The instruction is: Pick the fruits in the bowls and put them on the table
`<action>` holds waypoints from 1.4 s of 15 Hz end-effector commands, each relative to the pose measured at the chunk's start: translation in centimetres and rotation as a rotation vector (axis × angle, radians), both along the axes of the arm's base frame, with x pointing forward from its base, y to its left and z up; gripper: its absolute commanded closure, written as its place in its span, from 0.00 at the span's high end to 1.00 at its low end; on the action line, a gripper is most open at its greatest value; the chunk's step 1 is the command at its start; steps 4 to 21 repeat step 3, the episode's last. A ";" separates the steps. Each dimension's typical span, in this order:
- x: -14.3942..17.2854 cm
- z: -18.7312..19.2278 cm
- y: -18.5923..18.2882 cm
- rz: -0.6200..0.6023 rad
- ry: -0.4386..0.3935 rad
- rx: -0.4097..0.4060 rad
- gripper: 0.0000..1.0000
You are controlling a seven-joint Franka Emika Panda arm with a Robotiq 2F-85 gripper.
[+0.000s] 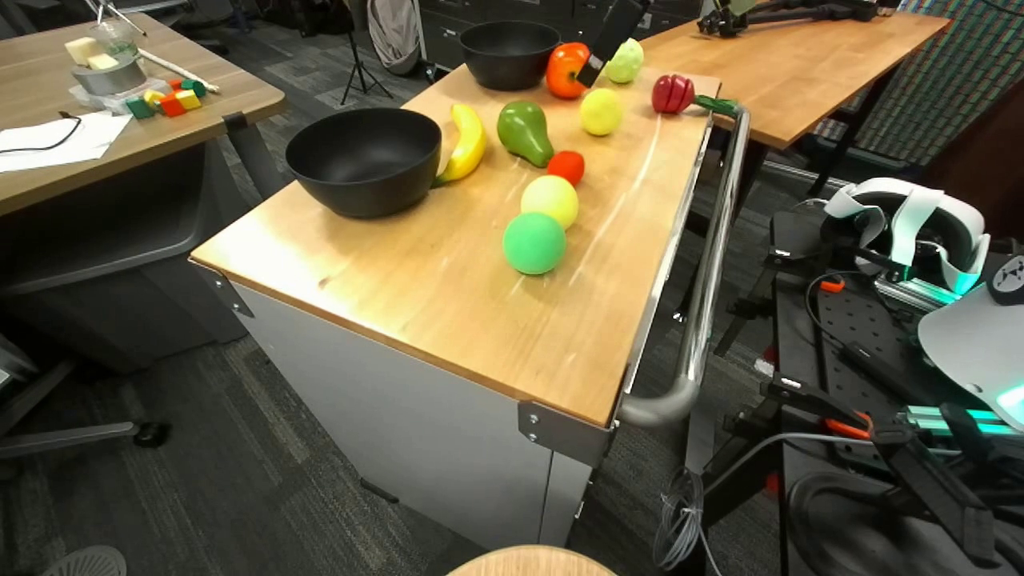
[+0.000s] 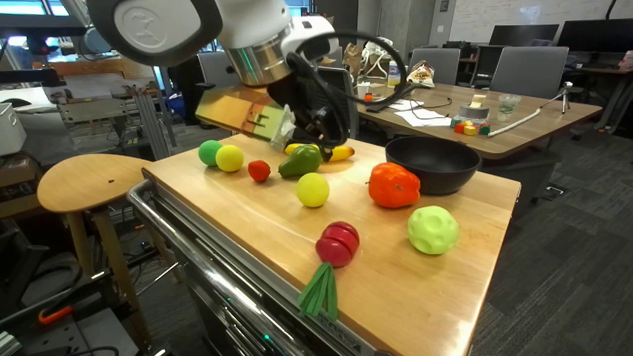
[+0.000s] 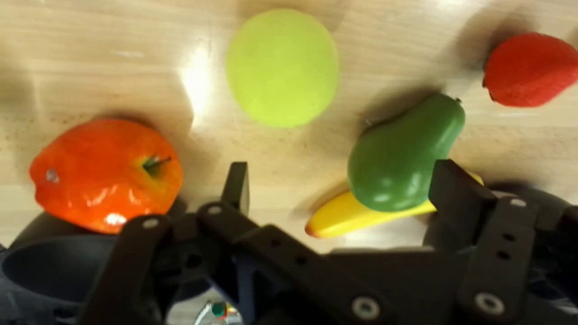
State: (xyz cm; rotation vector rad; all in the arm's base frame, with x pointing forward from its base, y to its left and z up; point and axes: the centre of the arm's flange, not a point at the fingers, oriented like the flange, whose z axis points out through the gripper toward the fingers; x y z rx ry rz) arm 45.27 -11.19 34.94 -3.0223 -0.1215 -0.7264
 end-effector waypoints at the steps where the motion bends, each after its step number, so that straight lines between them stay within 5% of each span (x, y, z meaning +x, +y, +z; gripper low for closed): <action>1: -0.4 1.5 0.4 0.008 -0.020 0.002 1.00; 21: -0.9 2.7 0.6 0.012 -0.035 0.007 1.00</action>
